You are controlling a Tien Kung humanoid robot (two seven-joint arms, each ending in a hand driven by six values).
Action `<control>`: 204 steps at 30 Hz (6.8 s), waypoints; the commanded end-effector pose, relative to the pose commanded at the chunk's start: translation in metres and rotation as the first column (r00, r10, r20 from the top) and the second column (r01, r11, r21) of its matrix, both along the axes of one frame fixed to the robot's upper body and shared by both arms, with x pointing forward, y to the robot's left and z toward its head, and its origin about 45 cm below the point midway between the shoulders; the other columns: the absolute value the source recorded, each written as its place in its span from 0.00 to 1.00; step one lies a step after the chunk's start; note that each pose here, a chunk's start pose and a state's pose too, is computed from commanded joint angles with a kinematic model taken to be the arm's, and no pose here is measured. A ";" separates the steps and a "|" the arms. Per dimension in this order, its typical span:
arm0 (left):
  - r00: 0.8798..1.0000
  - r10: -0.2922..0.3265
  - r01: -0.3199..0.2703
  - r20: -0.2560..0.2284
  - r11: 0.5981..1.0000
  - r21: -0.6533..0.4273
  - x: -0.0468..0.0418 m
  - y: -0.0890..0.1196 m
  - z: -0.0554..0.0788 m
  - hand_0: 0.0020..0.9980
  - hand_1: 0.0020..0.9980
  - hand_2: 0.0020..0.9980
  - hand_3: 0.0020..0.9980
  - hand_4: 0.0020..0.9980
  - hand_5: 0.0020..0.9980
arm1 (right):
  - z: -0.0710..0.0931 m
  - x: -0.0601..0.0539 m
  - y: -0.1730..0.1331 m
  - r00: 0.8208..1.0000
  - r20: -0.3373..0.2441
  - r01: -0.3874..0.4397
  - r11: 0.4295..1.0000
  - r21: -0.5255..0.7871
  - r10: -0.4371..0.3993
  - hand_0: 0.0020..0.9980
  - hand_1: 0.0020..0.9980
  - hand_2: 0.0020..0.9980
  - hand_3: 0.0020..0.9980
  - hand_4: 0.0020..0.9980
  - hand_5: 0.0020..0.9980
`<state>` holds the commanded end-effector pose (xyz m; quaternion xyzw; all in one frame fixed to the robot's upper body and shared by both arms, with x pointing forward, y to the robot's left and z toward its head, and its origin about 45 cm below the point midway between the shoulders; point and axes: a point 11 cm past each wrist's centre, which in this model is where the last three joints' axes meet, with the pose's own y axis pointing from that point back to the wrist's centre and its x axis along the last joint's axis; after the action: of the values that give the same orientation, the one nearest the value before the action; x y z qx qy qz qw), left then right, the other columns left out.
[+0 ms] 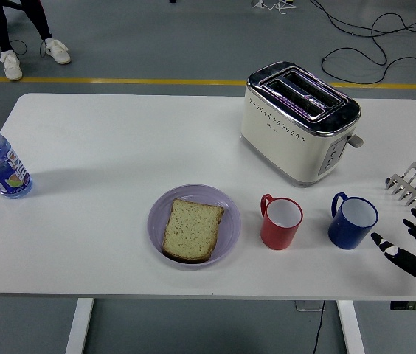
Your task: Pick up the cup,pour liquid into bread,place the cup on the desk
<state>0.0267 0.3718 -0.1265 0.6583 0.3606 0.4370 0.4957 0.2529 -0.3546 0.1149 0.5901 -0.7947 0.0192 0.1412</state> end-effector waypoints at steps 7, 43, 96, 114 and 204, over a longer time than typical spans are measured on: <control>1.000 0.003 -0.003 -0.004 1.000 -0.001 -0.0019 0.000 0.000 0.66 0.69 0.71 0.61 0.34 0.93 | -0.009 0.000 0.008 1.000 -0.014 -0.005 1.000 -0.007 0.005 0.93 0.87 0.95 1.00 0.97 0.10; 1.000 -0.002 0.002 0.006 1.000 -0.004 0.0035 -0.002 0.000 0.66 0.69 0.71 0.61 0.34 0.93 | -0.023 0.041 0.038 0.999 -0.032 -0.026 0.998 0.061 0.028 0.93 0.86 0.95 1.00 0.99 0.07; 1.000 -0.004 0.004 0.014 1.000 -0.009 0.0091 -0.005 0.000 0.66 0.69 0.71 0.61 0.35 0.93 | -0.041 0.057 0.052 0.998 -0.060 0.019 0.988 0.150 -0.010 0.73 0.67 0.77 0.85 0.97 0.07; 1.000 -0.005 0.005 0.016 1.000 -0.009 0.0098 -0.005 0.000 0.66 0.69 0.71 0.61 0.35 0.93 | -0.026 0.059 0.038 0.994 0.029 0.097 0.980 0.175 -0.103 0.45 0.46 0.55 0.58 0.78 0.07; 1.000 0.022 -0.022 0.003 1.000 -0.005 0.0009 -0.001 0.000 0.66 0.69 0.71 0.61 0.34 0.93 | 0.148 0.121 0.313 0.700 -0.460 -0.254 -0.412 -0.875 0.546 0.30 0.28 0.46 0.54 0.60 0.00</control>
<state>0.0276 0.3705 -0.1266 0.6524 0.3682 0.4426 0.4929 0.3739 -0.0419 0.2629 0.5046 -0.2021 0.7179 0.4349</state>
